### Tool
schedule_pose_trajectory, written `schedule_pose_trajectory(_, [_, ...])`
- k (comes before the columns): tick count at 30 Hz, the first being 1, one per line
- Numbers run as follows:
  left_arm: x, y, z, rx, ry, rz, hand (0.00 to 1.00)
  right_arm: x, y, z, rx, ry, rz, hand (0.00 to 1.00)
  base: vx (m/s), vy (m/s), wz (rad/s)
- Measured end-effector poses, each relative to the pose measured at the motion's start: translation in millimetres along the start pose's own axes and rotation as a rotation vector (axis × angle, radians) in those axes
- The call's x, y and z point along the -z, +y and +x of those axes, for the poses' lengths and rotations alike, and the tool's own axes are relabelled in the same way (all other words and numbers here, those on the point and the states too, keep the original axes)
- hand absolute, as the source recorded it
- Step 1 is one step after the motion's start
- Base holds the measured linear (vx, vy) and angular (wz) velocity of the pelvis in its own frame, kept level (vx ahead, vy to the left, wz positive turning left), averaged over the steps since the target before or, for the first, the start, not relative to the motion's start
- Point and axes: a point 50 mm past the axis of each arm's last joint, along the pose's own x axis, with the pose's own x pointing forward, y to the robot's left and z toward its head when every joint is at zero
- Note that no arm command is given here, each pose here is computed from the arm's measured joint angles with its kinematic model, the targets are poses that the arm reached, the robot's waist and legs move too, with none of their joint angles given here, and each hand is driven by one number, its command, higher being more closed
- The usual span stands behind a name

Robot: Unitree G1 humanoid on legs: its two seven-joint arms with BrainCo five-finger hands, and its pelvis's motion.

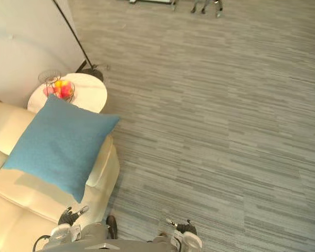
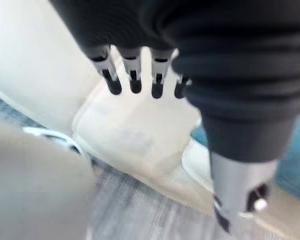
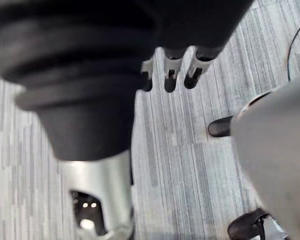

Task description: Pick up cushions and gather them together orderly.

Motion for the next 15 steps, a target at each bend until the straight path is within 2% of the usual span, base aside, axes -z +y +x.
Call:
schedule_pose_trajectory(4, [7, -1, -1, 0.0, 0.028, -0.008, 0.0, -11, 10, 2, -0.03, -0.03, -0.019, 0.0, 0.23, 0.162, -0.42])
schedule_pose_trajectory(7, [8, 5, 1, 0.0, 0.03, 0.046, 0.0, -13, 14, 2, -0.045, -0.039, -0.029, 0.0, 0.25, 0.068, 0.24])
schedule_pose_trajectory(11, [9, 7, 1, -0.009, 0.039, 0.052, 0.0, -9, 7, 3, -0.027, -0.016, -0.043, 0.0, 0.22, -0.071, 0.47])
schedule_pose_trajectory(15, [6, 9, 3, -0.02, 0.037, 0.034, 0.0, -9, 5, 4, -0.022, -0.016, -0.041, 0.0, 0.23, -0.245, 0.64])
